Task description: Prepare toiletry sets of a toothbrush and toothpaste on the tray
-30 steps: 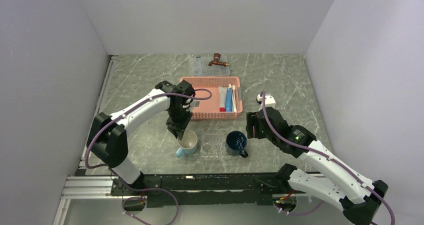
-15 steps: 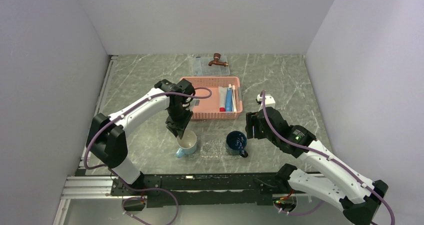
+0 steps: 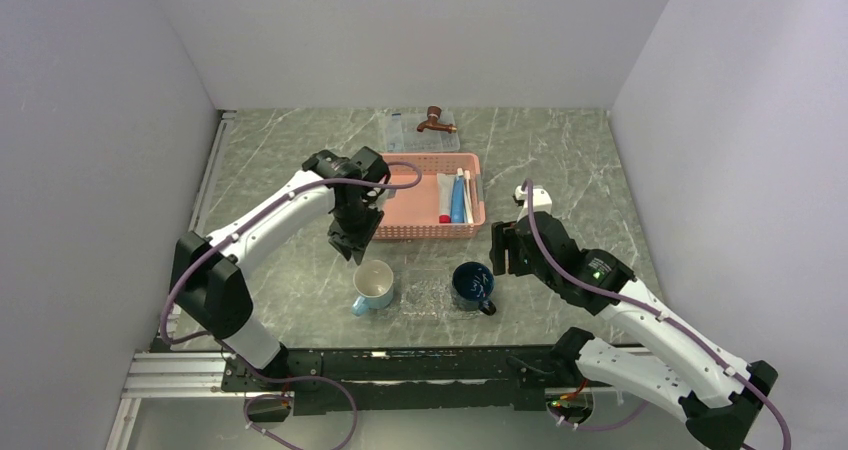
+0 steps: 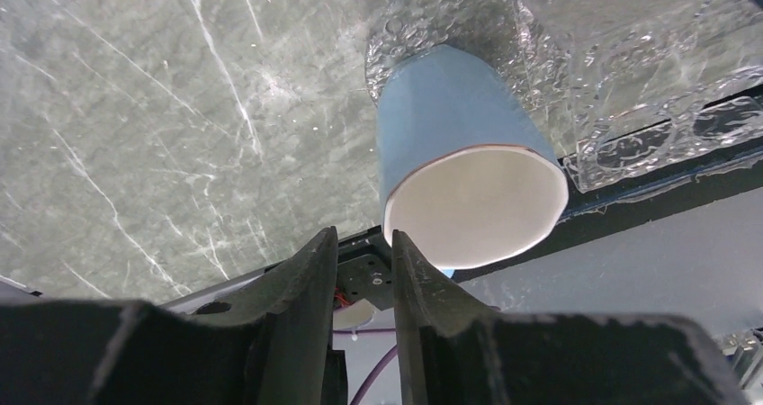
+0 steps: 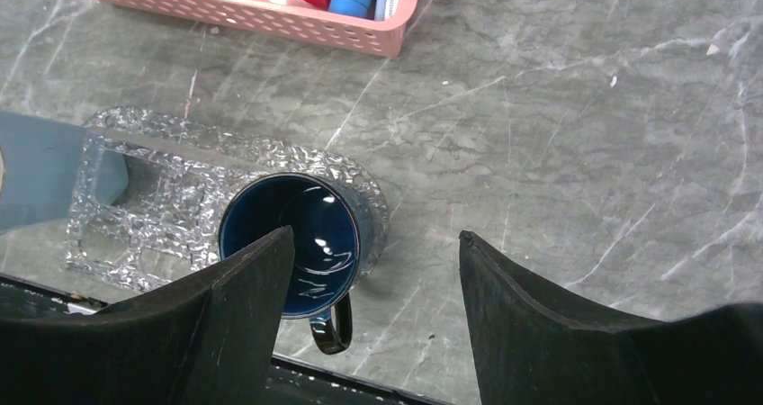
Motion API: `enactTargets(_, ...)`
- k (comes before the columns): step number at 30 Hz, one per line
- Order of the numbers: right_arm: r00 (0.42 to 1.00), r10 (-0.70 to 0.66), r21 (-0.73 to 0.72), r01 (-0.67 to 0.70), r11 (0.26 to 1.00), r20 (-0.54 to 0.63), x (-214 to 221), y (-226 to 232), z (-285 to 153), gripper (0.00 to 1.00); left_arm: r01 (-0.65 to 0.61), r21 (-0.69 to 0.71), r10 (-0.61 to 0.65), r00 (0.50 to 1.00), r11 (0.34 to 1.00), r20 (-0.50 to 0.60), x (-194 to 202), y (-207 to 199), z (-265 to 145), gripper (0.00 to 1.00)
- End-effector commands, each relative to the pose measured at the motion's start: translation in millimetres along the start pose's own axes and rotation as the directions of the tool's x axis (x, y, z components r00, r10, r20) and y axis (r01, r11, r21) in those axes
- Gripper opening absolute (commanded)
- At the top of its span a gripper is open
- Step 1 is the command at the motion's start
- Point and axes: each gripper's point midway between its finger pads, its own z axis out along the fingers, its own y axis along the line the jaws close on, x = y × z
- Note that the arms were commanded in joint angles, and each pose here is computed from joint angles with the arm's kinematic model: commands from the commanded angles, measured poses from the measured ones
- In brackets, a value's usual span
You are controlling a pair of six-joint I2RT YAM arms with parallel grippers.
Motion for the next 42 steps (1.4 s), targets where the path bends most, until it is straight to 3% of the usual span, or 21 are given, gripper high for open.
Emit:
enactTargets(1, 0.998, 0.025, -0.03, -0.023, 0.999, 0.064, -27.5, 8.9, -9.3, 0.7, 0.005, -0.013, -0.004, 0.992, 1.0, 0.124, -11.0, 1.1, -31.9, 0.35)
enactTargets(12, 0.995, 0.015, -0.044, -0.011, 0.999, 0.098, -66.0, 27.7, -6.3, 0.7, 0.035, -0.056, -0.011, 0.926, 0.998, 0.379, -23.7, 15.2, -72.1, 0.46)
enactTargets(25, 0.996, -0.007, -0.026, 0.009, 1.0, 0.085, -99.9, 57.4, 34.4, 0.7, 0.078, -0.085, -0.002, 0.743, 0.993, 0.669, -12.1, 39.3, -111.8, 0.54)
enactTargets(32, 0.999, -0.008, -0.009, 0.008, 1.0, 0.036, -113.9, 73.3, 69.8, 0.69, 0.082, -0.065, 0.003, 0.597, 0.995, 0.802, 3.5, 47.1, -128.6, 0.66)
enactTargets(36, 1.0, 0.007, 0.026, -0.007, 1.0, 0.002, -116.1, 74.1, 93.7, 0.68, 0.099, -0.074, 0.008, 0.549, 0.992, 0.836, 15.5, 55.2, -128.2, 0.75)
enactTargets(42, 0.998, 0.035, 0.091, -0.031, 0.995, -0.042, -113.4, 70.4, 128.1, 0.66, 0.055, -0.023, -0.009, 0.511, 0.998, 0.86, 22.8, 46.9, -117.7, 0.79)
